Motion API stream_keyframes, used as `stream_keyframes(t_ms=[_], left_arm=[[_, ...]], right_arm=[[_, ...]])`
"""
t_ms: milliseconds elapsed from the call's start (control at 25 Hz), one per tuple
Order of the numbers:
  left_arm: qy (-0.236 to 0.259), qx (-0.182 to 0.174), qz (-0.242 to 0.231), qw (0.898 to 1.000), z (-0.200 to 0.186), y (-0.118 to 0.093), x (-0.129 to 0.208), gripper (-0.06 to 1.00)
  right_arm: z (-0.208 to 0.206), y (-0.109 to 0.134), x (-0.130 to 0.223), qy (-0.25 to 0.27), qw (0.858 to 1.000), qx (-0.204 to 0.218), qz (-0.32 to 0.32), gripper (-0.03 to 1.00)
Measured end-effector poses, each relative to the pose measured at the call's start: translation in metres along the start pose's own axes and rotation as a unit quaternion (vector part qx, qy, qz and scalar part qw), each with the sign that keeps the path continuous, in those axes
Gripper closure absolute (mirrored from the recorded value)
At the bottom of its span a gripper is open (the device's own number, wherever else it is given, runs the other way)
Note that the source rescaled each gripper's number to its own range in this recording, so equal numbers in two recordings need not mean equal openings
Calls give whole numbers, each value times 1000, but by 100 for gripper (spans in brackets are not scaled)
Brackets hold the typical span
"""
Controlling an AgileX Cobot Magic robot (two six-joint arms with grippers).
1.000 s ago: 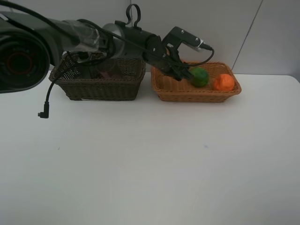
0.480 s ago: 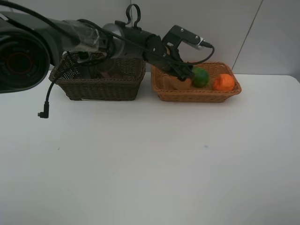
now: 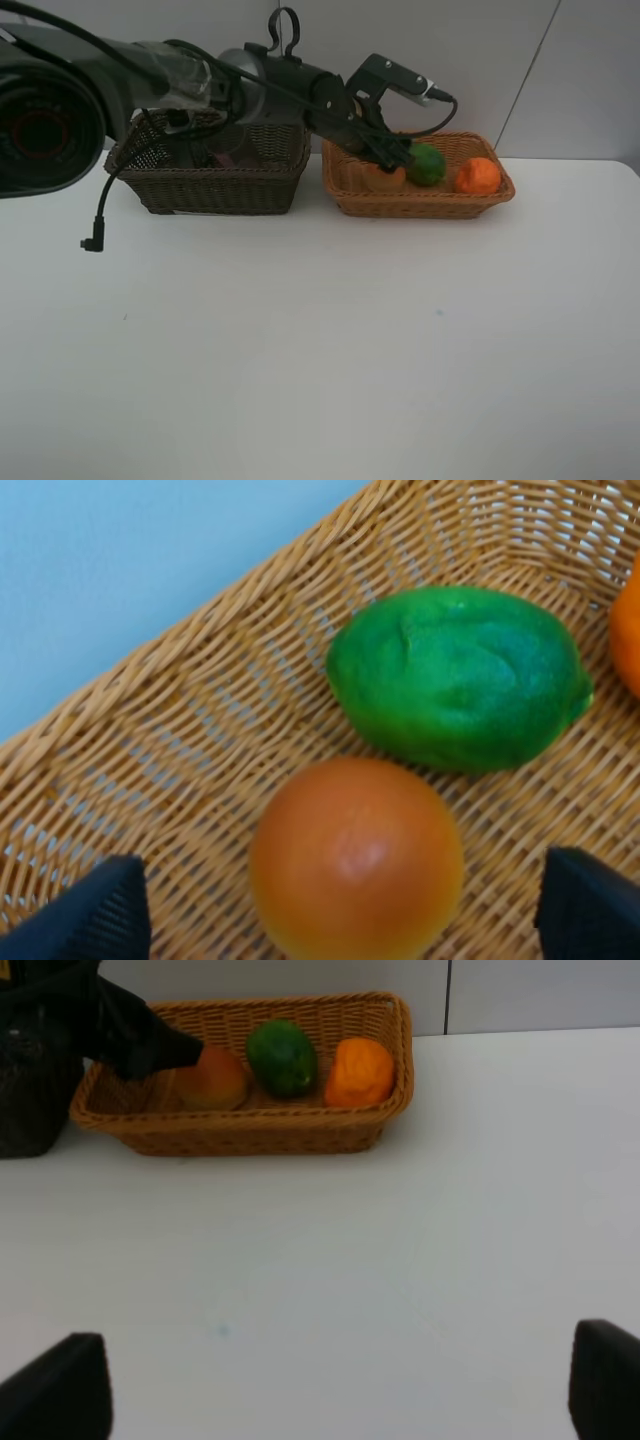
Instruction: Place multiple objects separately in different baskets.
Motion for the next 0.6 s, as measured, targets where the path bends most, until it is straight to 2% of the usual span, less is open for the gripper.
stream_keyframes(t_ms=[240,480,600], left_arm=[[34,-9,1,999,-30,-2,-17,-6],[86,-25,1,996,-94,-3,-45,-6],[127,-42,-2,991,-129,-1,-53,-6]], right_arm=[[0,0,0,0,1000,0,0,-3],[0,0,0,0,1000,0,0,-3],[0,0,0,0,1000,0,0,-3]])
Point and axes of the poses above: a point on each arm's last joint axis where the gripper is mounted, z pointing out along that axis toward the gripper, y along the wrist's bending axis when the last joint is at zero, x = y × z, the point moved 1 cm from there along z, pointing out along that axis toward the gripper, and after that the axes turned 15 degrees about -z, right-handed, at the moved point
